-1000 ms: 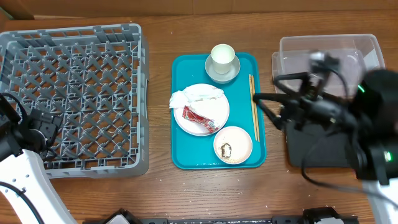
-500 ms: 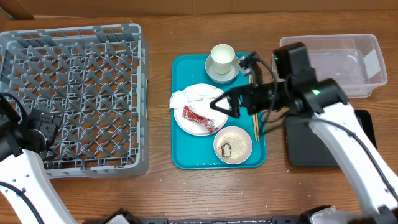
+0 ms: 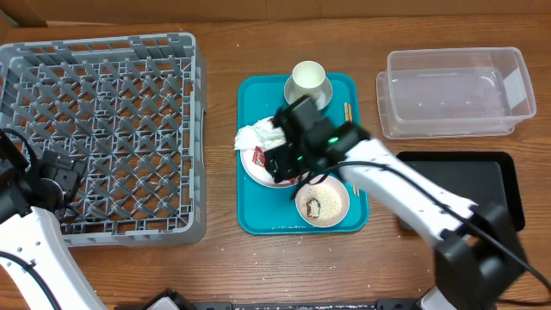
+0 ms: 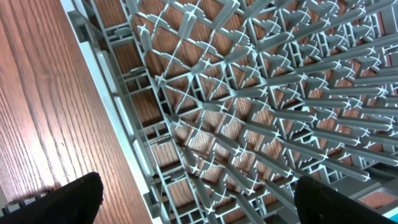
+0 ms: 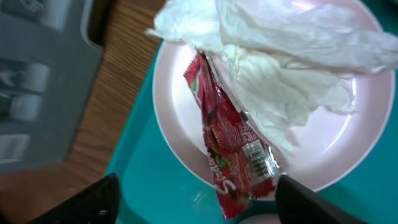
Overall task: Sort waste into correct bins and load items into the dishwasher
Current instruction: 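Reach the right gripper to the red wrapper on the white plate, then grasp the red wrapper and drop it into the clear bin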
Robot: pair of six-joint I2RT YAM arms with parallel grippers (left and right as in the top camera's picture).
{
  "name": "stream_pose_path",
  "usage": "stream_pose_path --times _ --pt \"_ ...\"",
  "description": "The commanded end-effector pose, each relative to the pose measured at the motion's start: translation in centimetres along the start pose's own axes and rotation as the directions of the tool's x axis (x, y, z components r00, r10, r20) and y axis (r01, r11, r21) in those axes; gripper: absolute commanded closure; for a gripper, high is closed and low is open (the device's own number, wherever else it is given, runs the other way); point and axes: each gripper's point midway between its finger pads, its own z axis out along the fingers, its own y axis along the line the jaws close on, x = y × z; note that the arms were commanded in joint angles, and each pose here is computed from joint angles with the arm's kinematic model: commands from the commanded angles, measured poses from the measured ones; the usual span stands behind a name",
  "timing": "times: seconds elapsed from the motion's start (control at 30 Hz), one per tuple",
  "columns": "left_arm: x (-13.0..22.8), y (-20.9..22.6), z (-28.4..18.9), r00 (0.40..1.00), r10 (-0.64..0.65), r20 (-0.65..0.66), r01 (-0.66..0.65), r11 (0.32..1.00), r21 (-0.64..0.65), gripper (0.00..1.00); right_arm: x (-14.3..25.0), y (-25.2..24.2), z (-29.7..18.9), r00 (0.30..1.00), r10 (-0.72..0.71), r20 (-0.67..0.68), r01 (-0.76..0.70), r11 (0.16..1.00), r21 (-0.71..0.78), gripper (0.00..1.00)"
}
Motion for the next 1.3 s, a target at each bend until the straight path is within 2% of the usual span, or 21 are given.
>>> stream_pose_path --times 0.0,0.13,0.27,0.37,0.53,0.73,0.77,0.83,0.87,1.0,1.07,1.27 --pt "-0.6 -0.3 -0.9 1.0 -0.012 0.028 0.012 1.0 0.022 0.0 -0.7 -2.4 1.4 1.0 0.001 0.028 -0.006 0.983 0.181 0.28" --pt "-0.6 -0.3 -0.9 1.0 -0.012 0.027 0.012 1.0 0.022 0.0 -0.1 -2.7 2.1 1.0 0.006 0.0 -0.006 0.982 0.188 0.36" --pt "-0.6 -0.3 -0.9 1.0 -0.012 0.027 0.012 1.0 0.022 0.0 1.2 -3.0 2.5 0.998 0.015 -0.053 -0.004 0.98 0.197 0.38" --pt "-0.6 -0.3 -0.9 1.0 -0.012 0.028 0.012 1.0 0.022 0.0 2.3 -2.8 2.9 0.994 0.016 -0.104 0.003 0.984 0.179 0.39" --pt "-0.6 -0.3 -0.9 1.0 -0.012 0.028 0.012 1.0 0.022 0.0 2.6 -1.5 3.2 0.994 -0.002 -0.112 0.018 0.99 0.143 0.39" --pt "-0.6 -0.3 -0.9 1.0 -0.012 0.028 0.011 1.0 0.022 0.0 3.9 -1.3 5.1 0.988 -0.03 -0.154 0.056 0.985 0.162 0.4" --pt "-0.6 -0.3 -0.9 1.0 -0.012 0.027 0.012 1.0 0.022 0.0 4.1 -1.4 5.4 0.986 -0.029 -0.161 0.056 0.985 0.165 0.47" --pt "-0.6 -0.3 -0.9 1.0 -0.012 0.027 0.012 1.0 0.022 0.0 4.3 -1.6 5.7 0.985 -0.027 -0.168 0.056 0.984 0.17 0.72" --pt "-0.6 -0.3 -0.9 1.0 -0.012 0.027 0.012 1.0 0.022 0.0 4.2 -1.6 5.7 0.986 -0.023 -0.166 0.052 0.984 0.171 0.78" --pt "-0.6 -0.3 -0.9 1.0 -0.012 0.027 0.012 1.0 0.022 0.0 2.7 -1.1 4.7 0.992 -0.023 -0.127 0.044 0.984 0.17 0.85" --pt "-0.6 -0.3 -0.9 1.0 -0.012 0.027 0.012 1.0 0.022 0.0 1.6 -0.7 3.8 0.994 -0.023 -0.106 0.041 0.985 0.169 0.96" --pt "-0.6 -0.3 -0.9 1.0 -0.012 0.028 0.012 1.0 0.022 0.0 -4.2 0.1 -2.2 0.999 0.033 0.022 -0.037 0.976 0.216 0.96"
